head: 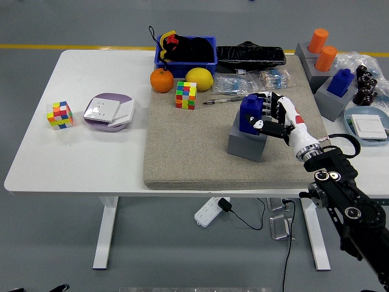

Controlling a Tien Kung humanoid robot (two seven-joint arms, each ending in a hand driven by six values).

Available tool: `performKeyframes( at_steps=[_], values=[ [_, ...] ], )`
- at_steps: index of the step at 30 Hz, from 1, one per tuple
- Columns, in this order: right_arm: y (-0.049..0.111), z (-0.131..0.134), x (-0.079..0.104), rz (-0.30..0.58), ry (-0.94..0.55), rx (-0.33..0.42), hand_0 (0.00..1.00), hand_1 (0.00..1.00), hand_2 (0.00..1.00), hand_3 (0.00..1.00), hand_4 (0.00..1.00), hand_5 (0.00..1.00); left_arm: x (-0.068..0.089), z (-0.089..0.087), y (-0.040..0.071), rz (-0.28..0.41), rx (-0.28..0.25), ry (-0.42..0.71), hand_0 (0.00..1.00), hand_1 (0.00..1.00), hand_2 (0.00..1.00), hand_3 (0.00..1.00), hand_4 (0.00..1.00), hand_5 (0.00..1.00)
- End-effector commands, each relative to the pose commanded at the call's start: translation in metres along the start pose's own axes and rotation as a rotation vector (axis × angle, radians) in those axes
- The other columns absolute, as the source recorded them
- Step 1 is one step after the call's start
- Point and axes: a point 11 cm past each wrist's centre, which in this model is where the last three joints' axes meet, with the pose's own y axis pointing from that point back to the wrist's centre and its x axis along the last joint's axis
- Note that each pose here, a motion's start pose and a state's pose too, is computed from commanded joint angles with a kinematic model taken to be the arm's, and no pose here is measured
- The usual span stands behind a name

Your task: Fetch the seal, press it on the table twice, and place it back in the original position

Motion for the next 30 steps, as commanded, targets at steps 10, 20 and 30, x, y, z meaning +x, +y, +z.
performKeyframes(
  at_steps=[10, 20, 30],
  values=[
    [0.0, 0.002, -0.002, -0.005, -0.002, 0.003, 0.583, 0.455, 0.458, 0.486, 0.696, 0.002, 0.0, 0.001, 0.0, 0.001, 0.0, -0.003, 0.813, 0.785, 0.762, 0.799, 0.683, 0.43],
    [0.006, 0.01, 0.005, 0.001, 0.005, -0.007, 0.584, 0.456, 0.457, 0.486, 0.698, 0.002, 0.0, 0.003, 0.001, -0.001, -0.003, -0.006, 0.813, 0.785, 0.762, 0.8, 0.682, 0.429],
    [0.007, 0.012, 0.013, 0.012, 0.008, -0.006, 0.584, 0.456, 0.457, 0.483, 0.699, 0.002, -0.001, 0.003, 0.0, -0.002, -0.003, -0.007, 0.813, 0.785, 0.763, 0.8, 0.682, 0.429]
  ],
)
